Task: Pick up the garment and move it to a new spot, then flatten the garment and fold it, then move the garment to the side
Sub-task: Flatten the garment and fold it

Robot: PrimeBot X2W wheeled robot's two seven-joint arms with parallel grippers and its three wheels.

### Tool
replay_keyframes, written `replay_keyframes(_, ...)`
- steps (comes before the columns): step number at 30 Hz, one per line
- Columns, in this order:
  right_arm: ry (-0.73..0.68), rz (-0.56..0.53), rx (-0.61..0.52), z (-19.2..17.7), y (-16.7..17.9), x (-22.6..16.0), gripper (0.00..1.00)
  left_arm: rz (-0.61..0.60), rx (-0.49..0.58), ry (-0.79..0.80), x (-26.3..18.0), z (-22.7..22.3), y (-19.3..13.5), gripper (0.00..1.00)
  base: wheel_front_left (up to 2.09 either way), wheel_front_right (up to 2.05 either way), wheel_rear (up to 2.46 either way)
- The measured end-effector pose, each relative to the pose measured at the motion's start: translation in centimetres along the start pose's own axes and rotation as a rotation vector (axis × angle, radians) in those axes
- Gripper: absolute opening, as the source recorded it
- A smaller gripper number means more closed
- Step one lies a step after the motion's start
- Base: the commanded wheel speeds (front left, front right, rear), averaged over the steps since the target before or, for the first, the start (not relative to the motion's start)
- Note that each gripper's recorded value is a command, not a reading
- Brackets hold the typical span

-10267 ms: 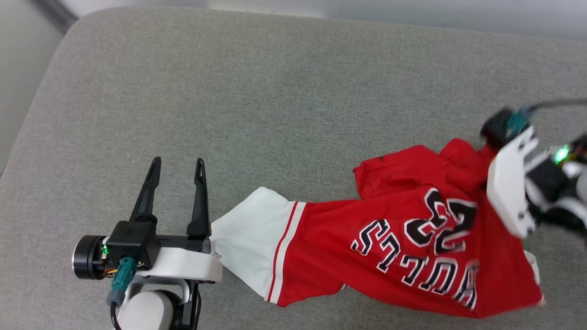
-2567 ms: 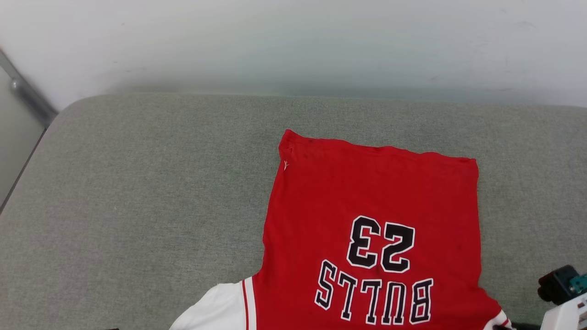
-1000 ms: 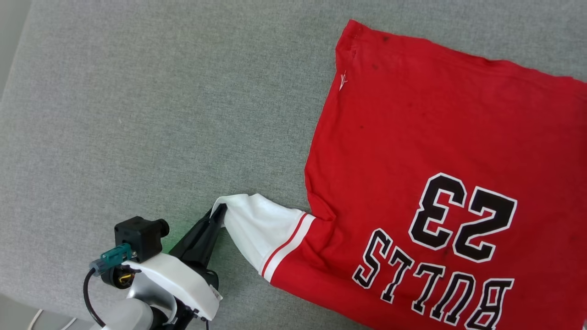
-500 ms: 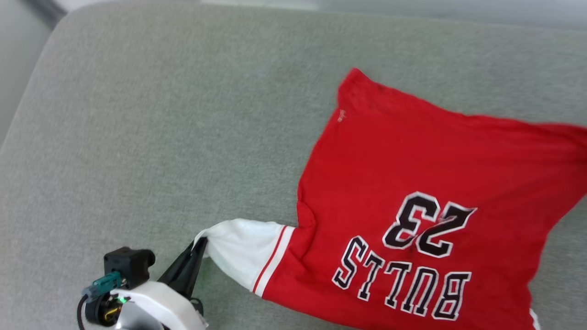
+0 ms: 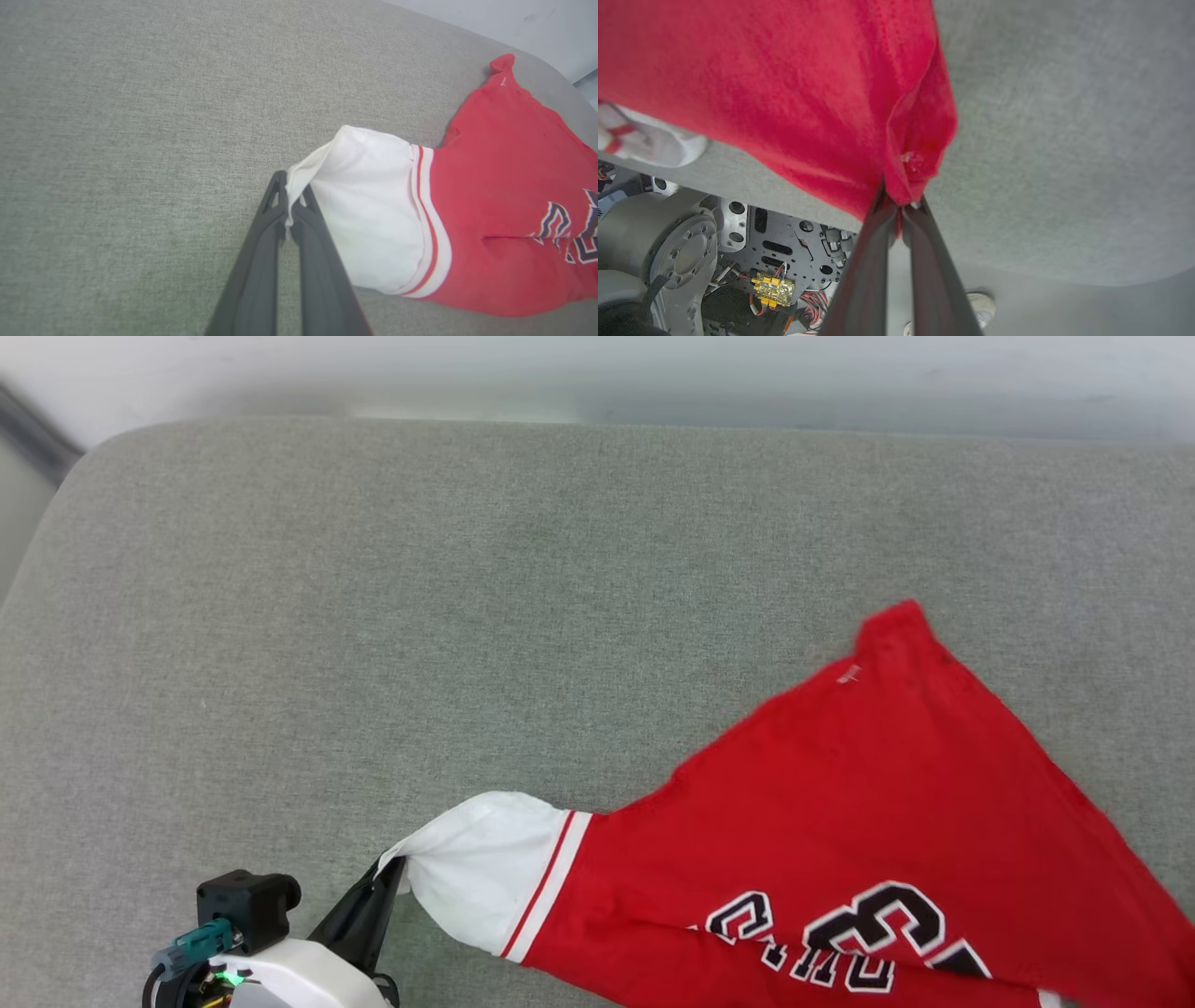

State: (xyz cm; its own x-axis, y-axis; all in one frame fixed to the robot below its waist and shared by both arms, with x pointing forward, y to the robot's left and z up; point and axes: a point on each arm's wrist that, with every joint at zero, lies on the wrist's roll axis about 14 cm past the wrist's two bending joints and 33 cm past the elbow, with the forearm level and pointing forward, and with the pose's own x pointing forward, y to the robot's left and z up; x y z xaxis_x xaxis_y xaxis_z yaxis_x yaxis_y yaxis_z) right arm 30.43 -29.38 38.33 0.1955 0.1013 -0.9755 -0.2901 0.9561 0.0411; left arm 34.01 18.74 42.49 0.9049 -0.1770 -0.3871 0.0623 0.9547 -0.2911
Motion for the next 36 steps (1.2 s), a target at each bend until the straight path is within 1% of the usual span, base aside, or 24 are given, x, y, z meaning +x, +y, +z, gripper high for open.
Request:
replay_keyframes(1,0.029,0.011,0.015,-1.2,0.3,0.5,0.0,0.001,0.0,0.004,0.0,-0.1,0.0,0.0,0.0,0.0,0.0)
replay_keyframes(3,0.053,0.023,0.029,-2.4,0.7,1.1,0.0,0.001,0.001,0.012,0.1,-0.3,0.0,0.0,0.0,0.0,0.0)
replay_keyframes(4,0.051,0.023,0.029,-2.5,0.8,1.2,0.37,0.003,0.004,0.015,0.2,-0.4,0.1,0.0,0.0,0.0,0.0)
replay_keyframes(5,0.04,0.026,0.031,-2.2,0.8,1.2,0.96,0.004,0.005,0.018,0.2,-0.5,0.1,0.0,0.0,0.0,0.0)
replay_keyframes(6,0.014,0.027,0.03,-1.6,0.9,1.0,1.0,0.005,0.006,0.02,0.2,-0.5,0.1,0.0,0.0,0.0,0.0)
replay_keyframes(8,-0.055,0.025,0.014,0.5,0.8,0.2,1.0,0.004,0.011,0.019,0.2,-0.5,0.2,0.0,0.0,0.0,0.0)
replay_keyframes(10,-0.146,0.007,-0.02,3.5,0.4,-1.2,1.0,0.005,0.016,0.02,0.1,-0.5,0.2,0.0,0.0,0.0,0.0)
replay_keyframes(12,-0.237,-0.006,-0.066,6.7,0.4,-3.1,1.0,0.004,0.017,0.017,0.1,-0.4,0.2,0.0,0.0,0.0,0.0)
replay_keyframes(15,-0.336,-0.034,-0.156,11.1,0.6,-5.6,1.0,0.002,0.016,0.018,0.2,-0.4,0.1,0.0,0.0,0.0,0.0)
replay_keyframes(18,-0.394,-0.058,-0.245,15.1,1.3,-7.5,1.0,-0.002,0.02,0.02,0.5,-0.3,0.0,0.0,0.0,0.0,0.0)
replay_keyframes(21,-0.402,-0.064,-0.32,18.3,2.5,-7.9,1.0,-0.007,0.025,0.015,0.8,-0.1,0.0,0.0,0.0,0.0,0.0)
replay_keyframes(24,-0.373,-0.067,-0.374,20.8,3.8,-6.9,1.0,-0.005,0.02,0.014,1.1,-0.1,-0.1,0.0,0.0,0.0,0.0)
replay_keyframes(26,-0.335,-0.063,-0.403,22.1,4.8,-5.5,1.0,0.0,0.016,0.016,1.3,-0.2,0.1,0.0,0.0,0.0,0.0)
replay_keyframes(31,-0.263,-0.045,-0.428,25.0,6.9,-1.5,1.0,0.014,0.014,0.031,1.9,-0.6,0.5,0.0,0.0,0.0,0.0)
replay_keyframes(36,-0.192,-0.014,-0.44,26.1,8.7,3.3,1.0,0.032,0.007,0.049,2.5,-1.3,1.1,0.0,0.0,0.0,0.0)
